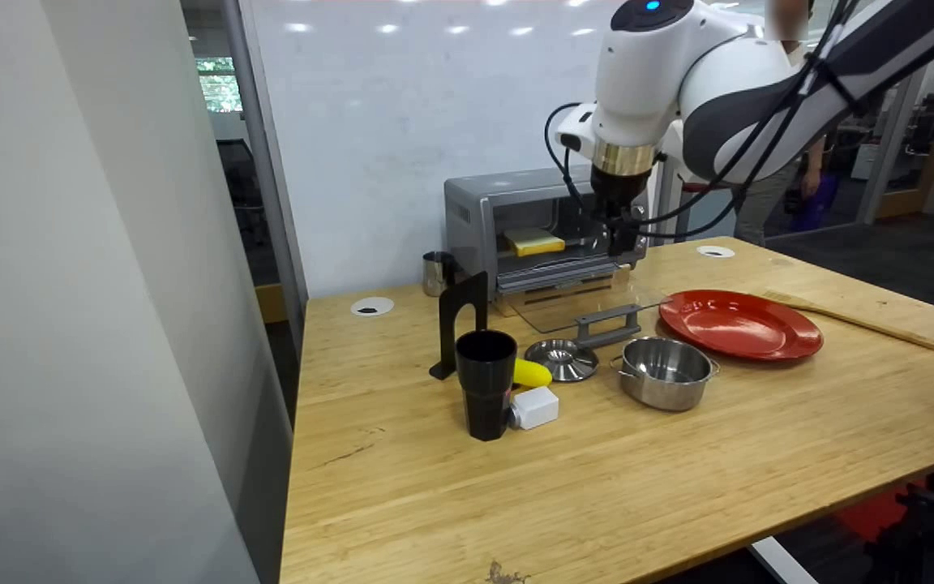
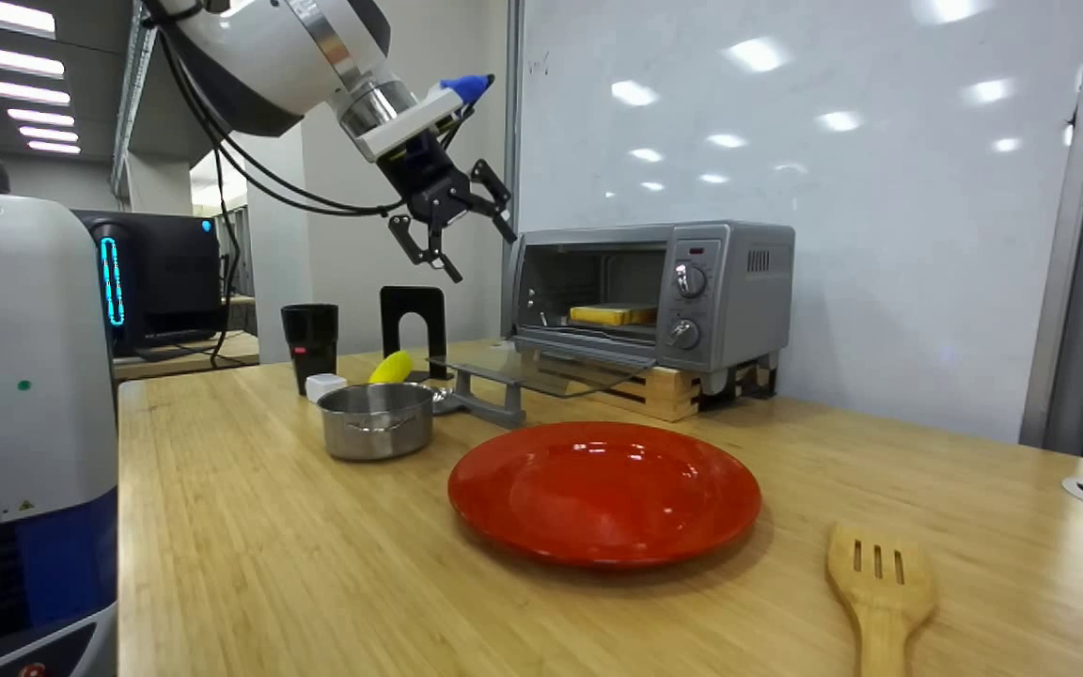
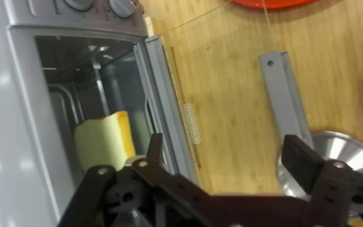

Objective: Open the oven door and take the slice and put it on the plate

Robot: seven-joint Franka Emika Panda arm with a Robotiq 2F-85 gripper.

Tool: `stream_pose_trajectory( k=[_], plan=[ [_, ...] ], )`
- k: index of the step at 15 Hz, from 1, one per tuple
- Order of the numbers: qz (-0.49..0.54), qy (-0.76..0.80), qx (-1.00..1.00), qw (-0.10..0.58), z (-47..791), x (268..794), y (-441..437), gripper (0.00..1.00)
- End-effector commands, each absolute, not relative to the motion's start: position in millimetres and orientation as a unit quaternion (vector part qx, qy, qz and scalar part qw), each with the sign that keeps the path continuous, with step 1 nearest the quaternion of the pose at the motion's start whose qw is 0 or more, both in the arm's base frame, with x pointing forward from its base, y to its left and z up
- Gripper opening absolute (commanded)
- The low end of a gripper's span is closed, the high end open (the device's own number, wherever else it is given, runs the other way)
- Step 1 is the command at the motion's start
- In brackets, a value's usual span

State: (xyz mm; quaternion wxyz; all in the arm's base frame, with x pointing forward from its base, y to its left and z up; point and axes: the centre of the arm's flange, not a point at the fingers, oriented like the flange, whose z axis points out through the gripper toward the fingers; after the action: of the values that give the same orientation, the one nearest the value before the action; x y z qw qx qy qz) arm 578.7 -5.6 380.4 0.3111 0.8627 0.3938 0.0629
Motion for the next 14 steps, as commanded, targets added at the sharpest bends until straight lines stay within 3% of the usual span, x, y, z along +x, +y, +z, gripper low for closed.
stream_pose_trajectory(
  k=[1, 8, 14],
  plan=[
    [0.083, 0.380, 0.863, 0.323, 391, 580, -5, 1.00],
    [0.087, 0.375, 0.864, 0.325, 394, 580, -4, 1.00],
    [0.104, 0.404, 0.841, 0.344, 349, 576, -9, 1.00]
  ],
)
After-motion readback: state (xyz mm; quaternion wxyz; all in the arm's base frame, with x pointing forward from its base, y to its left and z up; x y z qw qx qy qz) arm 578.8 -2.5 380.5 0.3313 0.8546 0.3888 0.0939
